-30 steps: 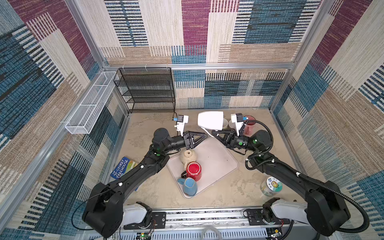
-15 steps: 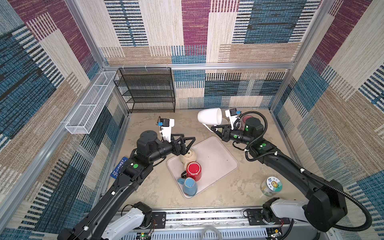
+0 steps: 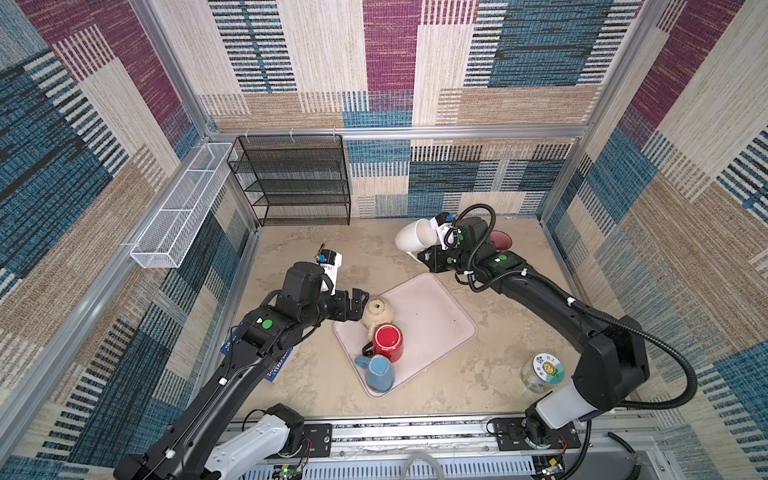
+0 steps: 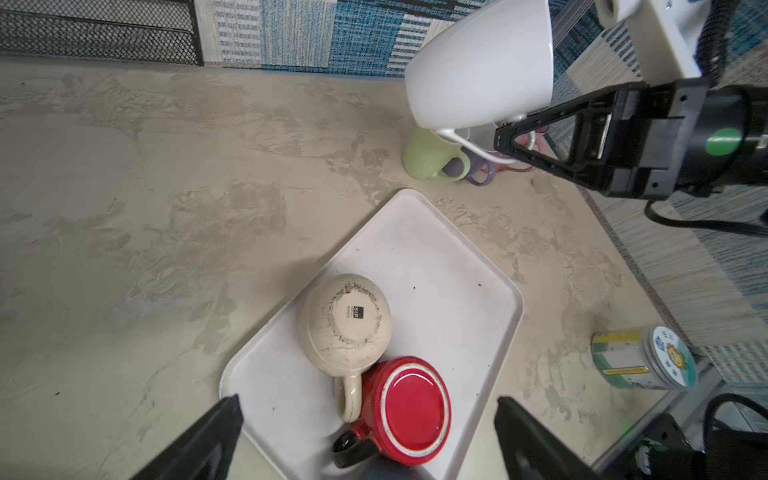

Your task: Turn the mug right side up

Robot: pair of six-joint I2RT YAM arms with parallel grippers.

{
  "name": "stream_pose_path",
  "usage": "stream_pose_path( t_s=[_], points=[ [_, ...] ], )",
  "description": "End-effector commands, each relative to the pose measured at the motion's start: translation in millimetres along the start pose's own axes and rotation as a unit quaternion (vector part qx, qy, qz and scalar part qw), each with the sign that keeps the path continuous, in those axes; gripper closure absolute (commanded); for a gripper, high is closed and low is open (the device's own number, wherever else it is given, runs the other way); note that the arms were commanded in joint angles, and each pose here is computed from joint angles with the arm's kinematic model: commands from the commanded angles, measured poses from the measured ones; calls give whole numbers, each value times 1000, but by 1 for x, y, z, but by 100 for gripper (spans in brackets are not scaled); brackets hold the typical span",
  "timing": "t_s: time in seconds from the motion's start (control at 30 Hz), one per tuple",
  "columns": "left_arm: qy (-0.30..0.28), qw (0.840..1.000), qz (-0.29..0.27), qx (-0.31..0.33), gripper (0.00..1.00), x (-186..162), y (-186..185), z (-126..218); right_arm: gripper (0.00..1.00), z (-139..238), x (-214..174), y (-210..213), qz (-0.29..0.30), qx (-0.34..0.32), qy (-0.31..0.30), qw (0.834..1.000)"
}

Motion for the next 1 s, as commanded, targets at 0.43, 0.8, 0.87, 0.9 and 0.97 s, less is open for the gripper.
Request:
stream_pose_path(
  t_s=[0.43, 0.8, 0.87, 0.9, 0.97],
  points=[
    [18, 987, 105, 124, 0, -3, 35, -7, 100, -45, 24, -16, 39, -106, 41, 993],
    [84, 978, 114, 150, 0, 5, 45, -11, 100, -77, 17, -36, 49, -164, 92, 981],
    [83, 982, 111, 132, 1, 3, 44, -13, 100, -83, 16, -41, 50, -176, 103, 978],
    [82, 982, 109, 128, 0, 3, 44, -14, 100, -86, 16, -42, 53, -180, 108, 976],
    [77, 983, 106, 127, 0, 1, 45, -13, 100, -92, 13, -46, 54, -191, 119, 973]
  ],
)
Point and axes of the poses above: each gripper's point midway between its finger pads, its own z axis back along the fingers, its own y axis along the line the jaws close on, x = y × z, the point moved 9 cm from there along z, back along the fingers, and after that the axes turned 3 degrees about z, right-handed, at the moved point
